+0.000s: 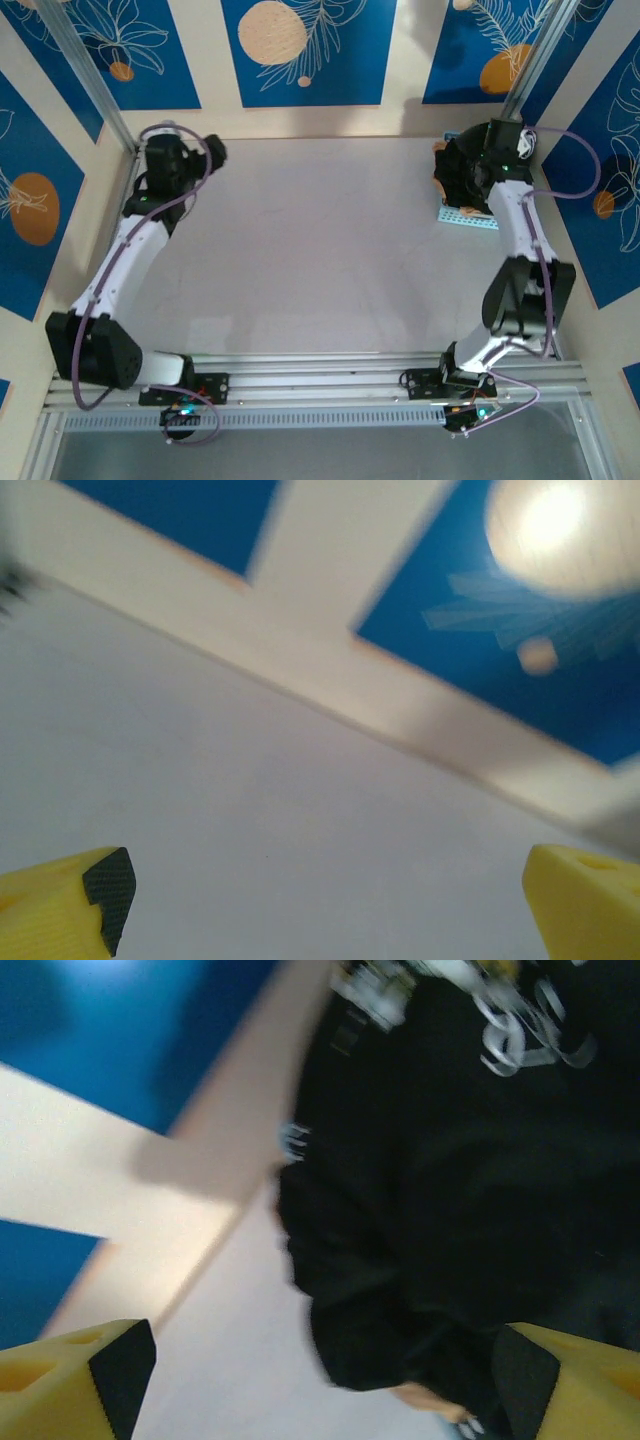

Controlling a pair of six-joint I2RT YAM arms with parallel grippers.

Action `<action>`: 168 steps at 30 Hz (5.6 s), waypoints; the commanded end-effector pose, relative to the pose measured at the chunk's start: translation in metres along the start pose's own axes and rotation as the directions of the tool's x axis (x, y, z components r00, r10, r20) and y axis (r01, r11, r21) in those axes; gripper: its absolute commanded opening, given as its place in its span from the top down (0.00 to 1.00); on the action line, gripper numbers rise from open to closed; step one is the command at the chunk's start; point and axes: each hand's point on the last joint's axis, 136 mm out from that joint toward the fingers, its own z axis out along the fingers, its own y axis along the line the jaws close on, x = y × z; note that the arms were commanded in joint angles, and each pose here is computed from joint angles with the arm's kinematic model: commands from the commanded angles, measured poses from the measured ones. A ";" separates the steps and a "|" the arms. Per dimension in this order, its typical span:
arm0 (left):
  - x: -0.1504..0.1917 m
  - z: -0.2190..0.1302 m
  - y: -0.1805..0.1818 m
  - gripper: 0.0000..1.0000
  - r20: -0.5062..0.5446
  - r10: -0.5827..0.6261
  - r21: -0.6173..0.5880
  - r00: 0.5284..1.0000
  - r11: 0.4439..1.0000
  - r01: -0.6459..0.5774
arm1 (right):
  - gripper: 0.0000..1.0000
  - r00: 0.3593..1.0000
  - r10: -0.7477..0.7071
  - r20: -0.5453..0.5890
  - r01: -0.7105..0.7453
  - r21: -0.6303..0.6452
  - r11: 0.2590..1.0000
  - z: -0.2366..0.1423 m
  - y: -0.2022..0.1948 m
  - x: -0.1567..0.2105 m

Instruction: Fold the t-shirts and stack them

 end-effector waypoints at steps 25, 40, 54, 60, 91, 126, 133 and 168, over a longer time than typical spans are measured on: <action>0.117 -0.032 -0.090 0.14 -0.387 0.139 0.246 0.911 0.968 -0.043 | 1.00 0.973 -0.194 0.126 0.222 -0.274 0.936 -0.114 0.132 0.000; 0.061 -0.063 -0.008 0.09 -0.231 0.115 -0.225 0.966 0.960 -0.168 | 1.00 0.878 -0.452 0.159 0.376 -0.812 0.445 -0.313 0.325 0.117; 0.115 -0.096 0.031 0.10 -0.351 0.012 -0.258 0.936 0.960 -0.108 | 1.00 0.528 -0.587 -0.614 0.195 -0.584 0.788 -0.196 0.164 0.357; 0.203 -0.075 0.030 0.03 -0.533 -0.287 -0.291 0.796 0.945 0.146 | 1.00 0.468 -0.616 -0.634 0.290 -0.548 0.784 -0.201 0.106 0.366; 0.171 -0.099 -0.014 0.22 -0.436 0.193 -0.008 0.879 0.976 -0.219 | 0.21 0.341 -0.702 -0.625 0.235 -0.666 0.708 -0.198 0.155 0.397; 0.305 0.007 -0.252 1.00 -0.351 0.800 0.338 0.486 0.593 -0.731 | 0.33 0.835 -0.066 -0.546 -0.009 -0.133 0.991 -0.219 -0.066 0.176; 0.174 -0.056 -0.310 1.00 -0.175 0.681 0.357 0.711 0.717 -0.599 | 0.37 0.866 -0.047 -0.499 0.009 -0.077 0.997 -0.212 -0.066 0.161; 0.072 -0.169 -0.030 1.00 -0.249 0.271 0.009 0.930 0.961 -0.278 | 0.23 0.475 -0.246 -0.845 0.313 -0.099 0.945 -0.126 -0.022 0.393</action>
